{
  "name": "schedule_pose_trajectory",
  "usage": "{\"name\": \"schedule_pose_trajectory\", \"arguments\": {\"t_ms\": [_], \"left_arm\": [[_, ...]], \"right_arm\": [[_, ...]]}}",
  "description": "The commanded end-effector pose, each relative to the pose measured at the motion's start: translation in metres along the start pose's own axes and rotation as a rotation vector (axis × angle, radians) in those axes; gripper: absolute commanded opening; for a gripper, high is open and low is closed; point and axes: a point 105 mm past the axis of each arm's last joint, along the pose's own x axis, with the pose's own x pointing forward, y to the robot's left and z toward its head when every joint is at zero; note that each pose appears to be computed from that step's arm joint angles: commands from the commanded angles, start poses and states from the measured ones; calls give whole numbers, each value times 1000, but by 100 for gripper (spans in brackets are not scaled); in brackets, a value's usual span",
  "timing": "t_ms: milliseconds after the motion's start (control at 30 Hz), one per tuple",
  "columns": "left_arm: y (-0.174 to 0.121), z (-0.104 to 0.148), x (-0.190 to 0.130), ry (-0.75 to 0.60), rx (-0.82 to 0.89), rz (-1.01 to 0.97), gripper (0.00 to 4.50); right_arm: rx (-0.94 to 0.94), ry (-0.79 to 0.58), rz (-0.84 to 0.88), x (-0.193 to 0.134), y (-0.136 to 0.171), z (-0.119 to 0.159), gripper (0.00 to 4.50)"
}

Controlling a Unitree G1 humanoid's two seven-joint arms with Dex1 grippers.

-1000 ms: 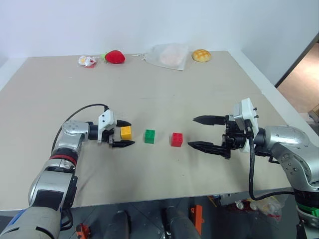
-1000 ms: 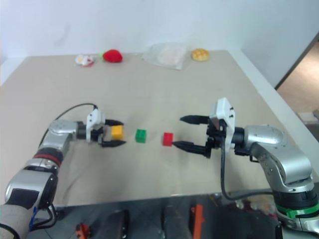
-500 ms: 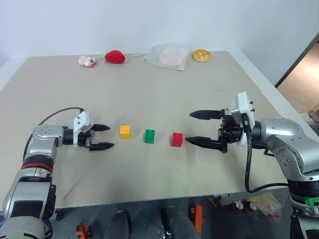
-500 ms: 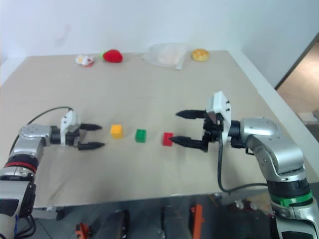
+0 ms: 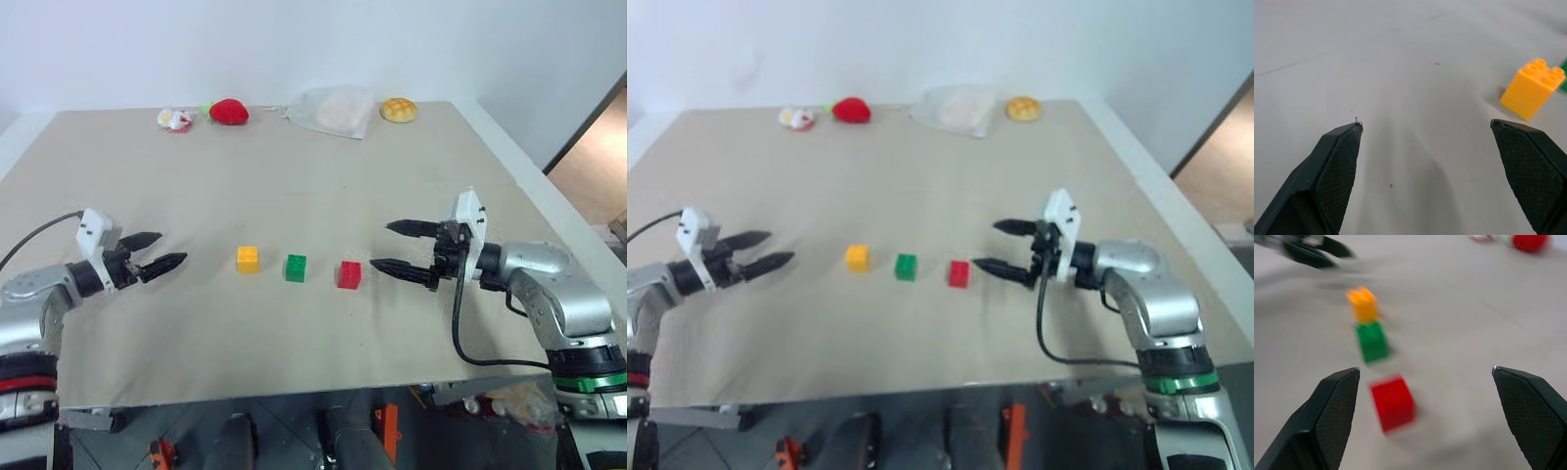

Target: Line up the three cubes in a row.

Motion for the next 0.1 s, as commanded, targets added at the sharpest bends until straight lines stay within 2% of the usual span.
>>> {"name": "schedule_pose_trajectory", "arguments": {"t_ms": [33, 100], "left_arm": [[-4, 19, -9, -88, -1, 60, 433], [-11, 12, -13, -92, -32, 80, 433]], "right_arm": [[-23, -43, -116, -19, -15, 9, 450], [4, -60, -147, -23, -17, 6, 450]]}}
